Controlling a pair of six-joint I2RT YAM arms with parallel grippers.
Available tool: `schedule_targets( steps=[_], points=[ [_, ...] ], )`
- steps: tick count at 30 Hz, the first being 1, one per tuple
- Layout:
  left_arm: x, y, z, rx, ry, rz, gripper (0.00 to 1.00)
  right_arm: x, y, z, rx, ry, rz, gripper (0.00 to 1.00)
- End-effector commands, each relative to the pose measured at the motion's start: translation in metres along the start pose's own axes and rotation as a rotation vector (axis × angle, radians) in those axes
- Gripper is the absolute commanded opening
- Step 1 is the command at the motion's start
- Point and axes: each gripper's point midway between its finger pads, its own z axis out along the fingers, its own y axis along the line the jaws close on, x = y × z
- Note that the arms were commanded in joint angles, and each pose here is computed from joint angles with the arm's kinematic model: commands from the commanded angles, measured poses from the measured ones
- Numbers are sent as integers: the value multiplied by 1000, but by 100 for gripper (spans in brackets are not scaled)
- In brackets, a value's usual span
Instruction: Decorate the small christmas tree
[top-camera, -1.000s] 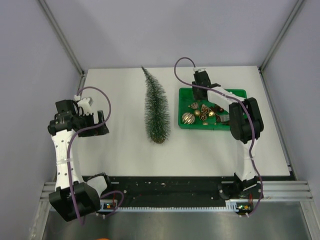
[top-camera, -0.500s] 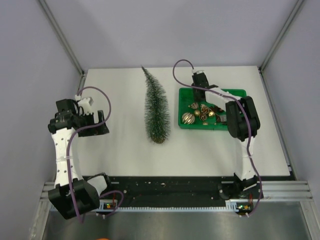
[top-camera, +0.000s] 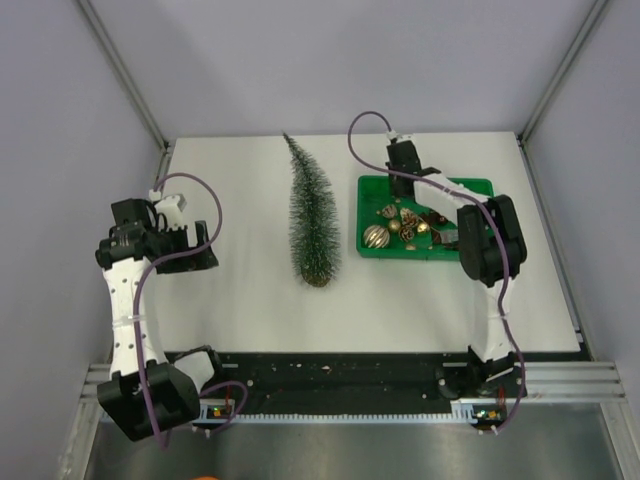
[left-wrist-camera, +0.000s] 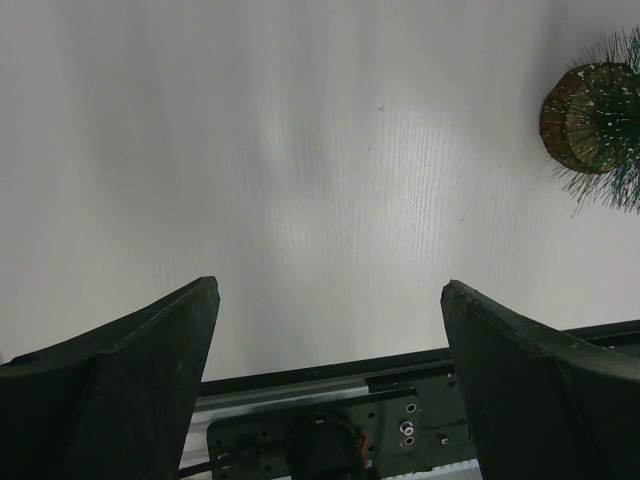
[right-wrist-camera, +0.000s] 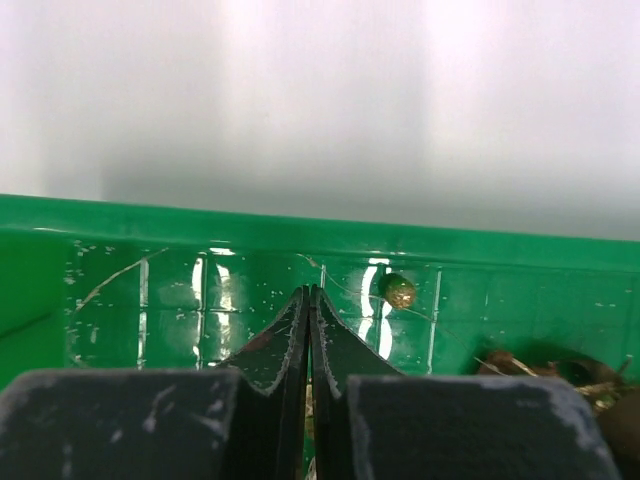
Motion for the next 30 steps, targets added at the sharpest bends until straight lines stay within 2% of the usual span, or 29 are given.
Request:
schedule_targets(
  steps=[1, 5, 6, 9, 10, 11, 14, 20, 24, 30],
  points=[
    [-11, -4, -15, -2, -63, 28, 99, -81, -14, -60, 1, -228, 95, 0],
    [-10, -7, -16, 8, -68, 32, 99, -95, -26, -93, 12, -261, 134, 0],
    [-9, -7, -15, 10, -67, 33, 99, -97, -29, -101, 16, -267, 149, 3],
    [-9, -8, -16, 11, -72, 36, 99, -97, -44, -126, 65, -254, 209, 42],
    [-8, -8, -16, 14, -68, 35, 99, -93, -49, -133, 82, -246, 227, 53],
    [-8, -8, -17, 12, -69, 38, 99, -90, -56, -144, 105, -245, 251, 59],
    [-7, -10, -17, 19, -77, 43, 99, -70, -74, -171, 145, -240, 320, 68],
    [-7, -14, -18, 42, -82, 49, 99, -19, -108, -203, 224, -238, 366, 72],
    [-8, -15, -18, 44, -82, 50, 99, 22, -115, -194, 212, -161, 315, 72],
    [-9, -14, -18, 43, -77, 51, 99, 64, -132, -179, 326, -99, 273, 72]
  ],
)
